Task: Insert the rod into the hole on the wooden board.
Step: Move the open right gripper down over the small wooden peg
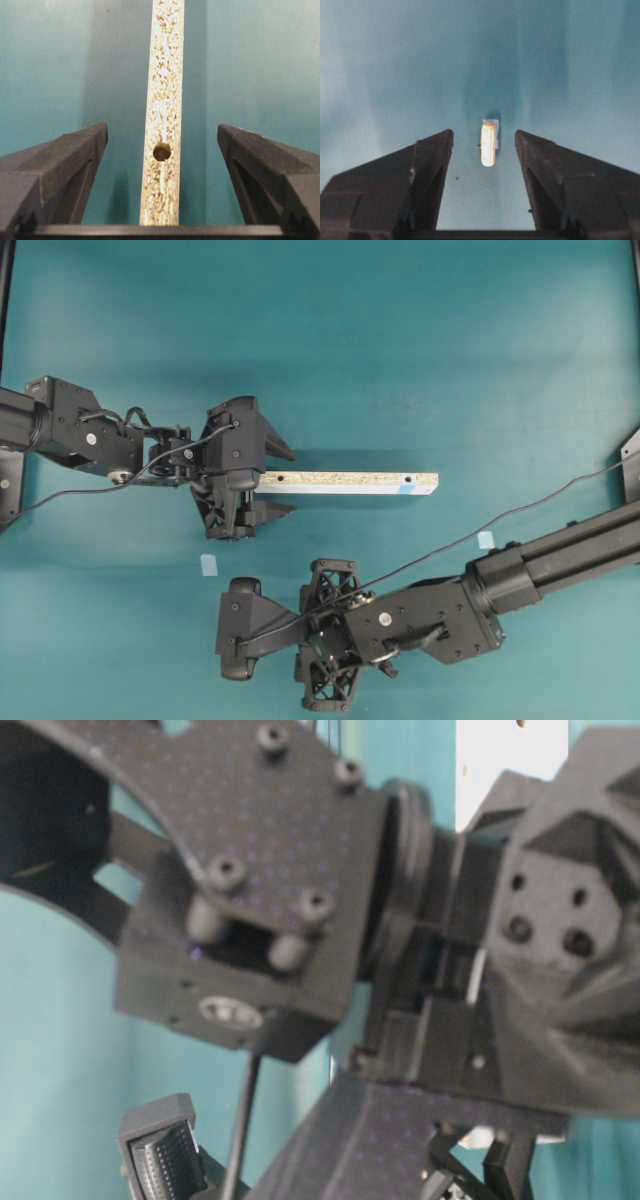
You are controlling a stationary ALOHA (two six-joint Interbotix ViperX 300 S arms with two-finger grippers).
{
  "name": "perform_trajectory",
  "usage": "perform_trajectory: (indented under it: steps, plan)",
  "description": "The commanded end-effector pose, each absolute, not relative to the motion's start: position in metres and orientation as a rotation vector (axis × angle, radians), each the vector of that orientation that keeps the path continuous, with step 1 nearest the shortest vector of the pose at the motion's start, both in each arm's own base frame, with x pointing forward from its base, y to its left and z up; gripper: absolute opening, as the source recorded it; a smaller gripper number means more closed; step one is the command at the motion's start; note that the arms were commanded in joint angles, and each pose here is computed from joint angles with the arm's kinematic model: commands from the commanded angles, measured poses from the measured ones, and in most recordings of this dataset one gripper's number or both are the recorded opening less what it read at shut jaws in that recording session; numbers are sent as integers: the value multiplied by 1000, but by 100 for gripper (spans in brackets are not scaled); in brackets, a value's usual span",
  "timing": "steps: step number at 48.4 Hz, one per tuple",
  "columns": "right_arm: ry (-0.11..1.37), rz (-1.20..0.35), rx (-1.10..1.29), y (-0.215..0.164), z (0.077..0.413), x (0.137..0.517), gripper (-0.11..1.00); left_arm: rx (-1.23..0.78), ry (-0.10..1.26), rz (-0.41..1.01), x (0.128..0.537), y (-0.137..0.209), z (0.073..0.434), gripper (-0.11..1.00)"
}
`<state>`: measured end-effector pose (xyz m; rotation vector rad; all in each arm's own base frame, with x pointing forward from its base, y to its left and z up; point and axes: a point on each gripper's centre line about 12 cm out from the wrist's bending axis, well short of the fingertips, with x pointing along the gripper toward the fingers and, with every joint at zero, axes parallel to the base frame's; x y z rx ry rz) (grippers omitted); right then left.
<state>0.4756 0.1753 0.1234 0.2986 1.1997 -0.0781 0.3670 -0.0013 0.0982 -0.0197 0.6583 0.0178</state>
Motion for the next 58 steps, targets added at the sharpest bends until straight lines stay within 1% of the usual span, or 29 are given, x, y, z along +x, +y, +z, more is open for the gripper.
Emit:
perform_trajectory:
  steps: [1,19,58]
  plan:
    - [1163,-58,294,180,139,478,61,-22,620,16,372,-2,109,99]
    - [1133,-62,315,181,137,483,61,-22,620,4,371,-8,109,99]
    - [1148,-71,283,178,125,481,60,-29,619,-3,372,-11,110,99]
